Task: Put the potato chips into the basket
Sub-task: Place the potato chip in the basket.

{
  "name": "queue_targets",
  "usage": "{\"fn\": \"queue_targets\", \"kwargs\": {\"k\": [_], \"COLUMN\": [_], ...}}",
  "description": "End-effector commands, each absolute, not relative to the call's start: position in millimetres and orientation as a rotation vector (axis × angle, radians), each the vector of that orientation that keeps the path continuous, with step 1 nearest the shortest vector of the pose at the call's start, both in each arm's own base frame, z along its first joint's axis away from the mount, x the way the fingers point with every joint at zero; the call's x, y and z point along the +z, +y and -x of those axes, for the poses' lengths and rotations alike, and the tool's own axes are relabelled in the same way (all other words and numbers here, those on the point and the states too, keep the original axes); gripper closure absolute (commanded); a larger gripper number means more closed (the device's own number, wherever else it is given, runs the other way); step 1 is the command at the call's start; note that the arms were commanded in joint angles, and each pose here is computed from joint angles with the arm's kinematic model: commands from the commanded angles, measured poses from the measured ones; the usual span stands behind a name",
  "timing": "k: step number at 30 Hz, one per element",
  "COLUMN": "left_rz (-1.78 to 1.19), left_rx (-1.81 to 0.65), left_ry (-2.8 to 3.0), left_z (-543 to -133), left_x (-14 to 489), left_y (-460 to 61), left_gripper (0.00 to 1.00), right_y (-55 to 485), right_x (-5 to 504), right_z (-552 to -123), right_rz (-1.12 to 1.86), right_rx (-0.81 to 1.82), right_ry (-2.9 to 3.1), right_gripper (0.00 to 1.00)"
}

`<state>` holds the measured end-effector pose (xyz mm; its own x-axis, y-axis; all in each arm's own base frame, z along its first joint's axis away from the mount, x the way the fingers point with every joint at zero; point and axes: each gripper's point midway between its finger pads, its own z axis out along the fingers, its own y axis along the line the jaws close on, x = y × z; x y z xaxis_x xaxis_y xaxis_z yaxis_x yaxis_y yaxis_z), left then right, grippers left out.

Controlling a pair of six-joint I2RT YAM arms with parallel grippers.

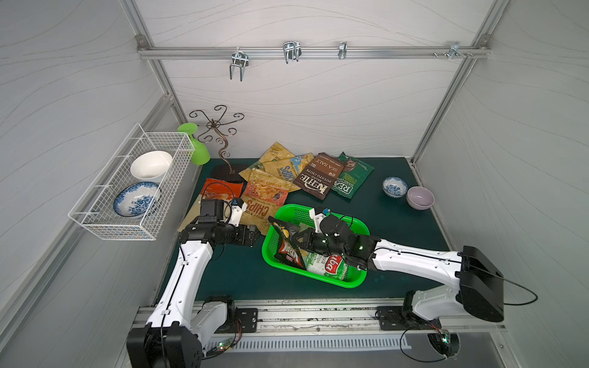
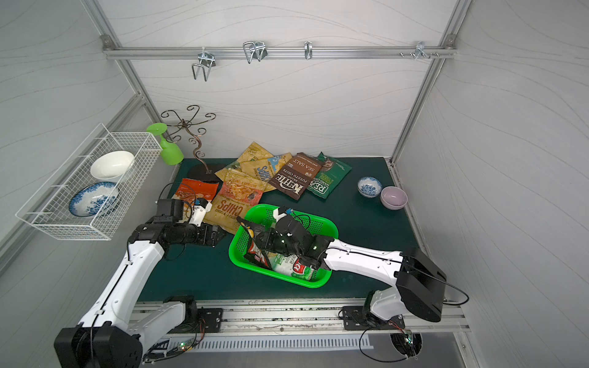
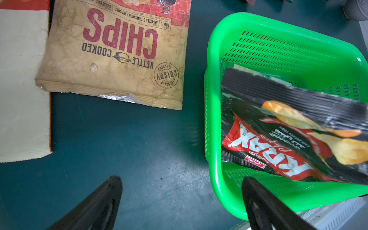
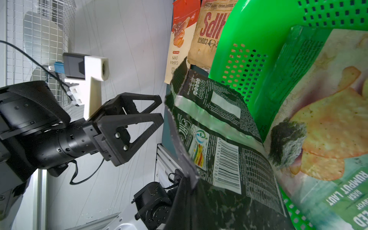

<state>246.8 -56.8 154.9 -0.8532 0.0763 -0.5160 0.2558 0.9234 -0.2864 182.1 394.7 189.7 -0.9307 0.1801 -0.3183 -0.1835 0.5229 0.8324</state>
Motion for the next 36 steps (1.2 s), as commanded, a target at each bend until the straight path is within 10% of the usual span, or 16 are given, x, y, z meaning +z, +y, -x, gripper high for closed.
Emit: {"fn": "queue_targets", "kwargs": {"k": [1, 19, 24, 30, 36], "left_rz": [-0.261, -0.26, -0.261, -0.261, -0.261], "left_rx": [-0.465, -0.467, -0.465, -0.466, -0.469], "left_ry": [2.514, 2.516, 2.514, 2.514, 2.514], "left_z": [-253, -253, -253, -253, -252], "left_x": [165, 164, 165, 165, 165], "left_y": [-58, -58, -57, -58, -58], "left_gripper": [0.02, 0.02, 0.02, 0.02, 0.02], "right_y": [380, 322, 308, 287, 270], "right_x": [189, 129, 113, 105, 108], "right_z": [-197, -243, -236, -230, -227], "right_rz": [-0.046, -0.143, -0.114, -0.059, 0.029], "right_rx": [1.324, 0.991, 0.901, 0.775, 0.639], "right_ry": [2.38, 2.496, 2.556, 2.604, 2.647], "right_gripper": [1.0, 0.89, 0.74, 0.33, 0.26]}}
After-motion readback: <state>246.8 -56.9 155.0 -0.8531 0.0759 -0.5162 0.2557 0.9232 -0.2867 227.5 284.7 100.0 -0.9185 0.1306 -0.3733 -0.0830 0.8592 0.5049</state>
